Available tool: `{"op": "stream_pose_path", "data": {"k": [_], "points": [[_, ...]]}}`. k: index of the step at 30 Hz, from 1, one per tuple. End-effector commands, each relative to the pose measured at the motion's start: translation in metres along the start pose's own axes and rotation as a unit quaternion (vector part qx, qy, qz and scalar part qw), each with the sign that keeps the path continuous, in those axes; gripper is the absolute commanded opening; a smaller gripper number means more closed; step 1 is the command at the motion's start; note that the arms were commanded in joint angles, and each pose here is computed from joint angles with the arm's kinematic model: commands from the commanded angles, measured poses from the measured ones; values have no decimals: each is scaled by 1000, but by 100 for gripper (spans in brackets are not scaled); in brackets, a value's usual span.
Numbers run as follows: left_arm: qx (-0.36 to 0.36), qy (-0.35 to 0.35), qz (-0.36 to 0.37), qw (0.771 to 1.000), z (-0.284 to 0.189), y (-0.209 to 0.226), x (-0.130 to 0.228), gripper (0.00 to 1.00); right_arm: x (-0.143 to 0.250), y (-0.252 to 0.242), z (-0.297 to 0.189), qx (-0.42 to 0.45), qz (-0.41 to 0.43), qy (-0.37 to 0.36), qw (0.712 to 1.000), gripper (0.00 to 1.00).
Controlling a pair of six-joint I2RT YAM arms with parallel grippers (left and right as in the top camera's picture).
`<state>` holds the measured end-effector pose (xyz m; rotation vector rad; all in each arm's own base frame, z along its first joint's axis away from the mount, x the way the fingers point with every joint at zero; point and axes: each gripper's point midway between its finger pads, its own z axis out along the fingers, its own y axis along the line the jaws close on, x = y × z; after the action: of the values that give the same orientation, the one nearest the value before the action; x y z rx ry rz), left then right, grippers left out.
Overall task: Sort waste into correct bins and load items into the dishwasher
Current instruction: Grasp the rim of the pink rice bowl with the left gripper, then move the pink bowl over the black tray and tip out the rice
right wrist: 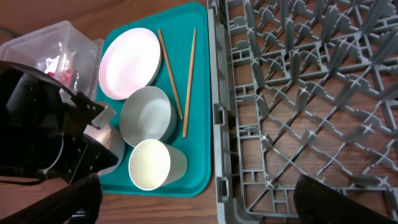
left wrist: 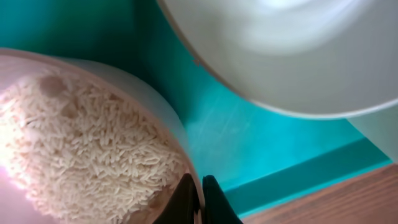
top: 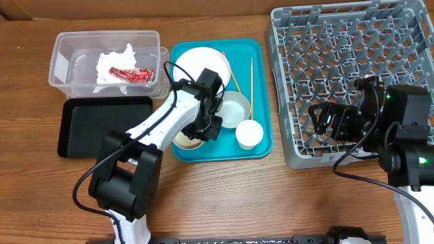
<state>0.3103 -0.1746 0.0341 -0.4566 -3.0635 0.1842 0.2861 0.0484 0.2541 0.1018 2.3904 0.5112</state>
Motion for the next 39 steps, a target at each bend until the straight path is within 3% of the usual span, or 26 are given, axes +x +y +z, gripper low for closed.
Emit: {"op": "stream_pose_path", "data": {"k": [1, 15, 20, 27, 32, 39], "points": [[-4, 19, -3, 1000, -4, 1, 6, 4, -12, 5, -6, -5, -6, -21, 1000, 100], [0, -17, -48, 999, -131, 16, -16, 4, -22, 7, -7, -9, -14, -41, 999, 100], [11, -35, -93, 995, -157, 57, -7, 4, -22, 7, -7, -9, -14, -42, 999, 100], [113, -58, -135, 983, -157, 115, 0, 4, -22, 7, -7, -9, -14, -42, 999, 100], [212, -99, -184, 955, -140, 150, 3, 4, -20, 6, -7, -9, -12, -37, 999, 100], [360, -199, -223, 884, -134, 178, 3, 4, -19, 11, -7, -22, -12, -33, 999, 100]]}}
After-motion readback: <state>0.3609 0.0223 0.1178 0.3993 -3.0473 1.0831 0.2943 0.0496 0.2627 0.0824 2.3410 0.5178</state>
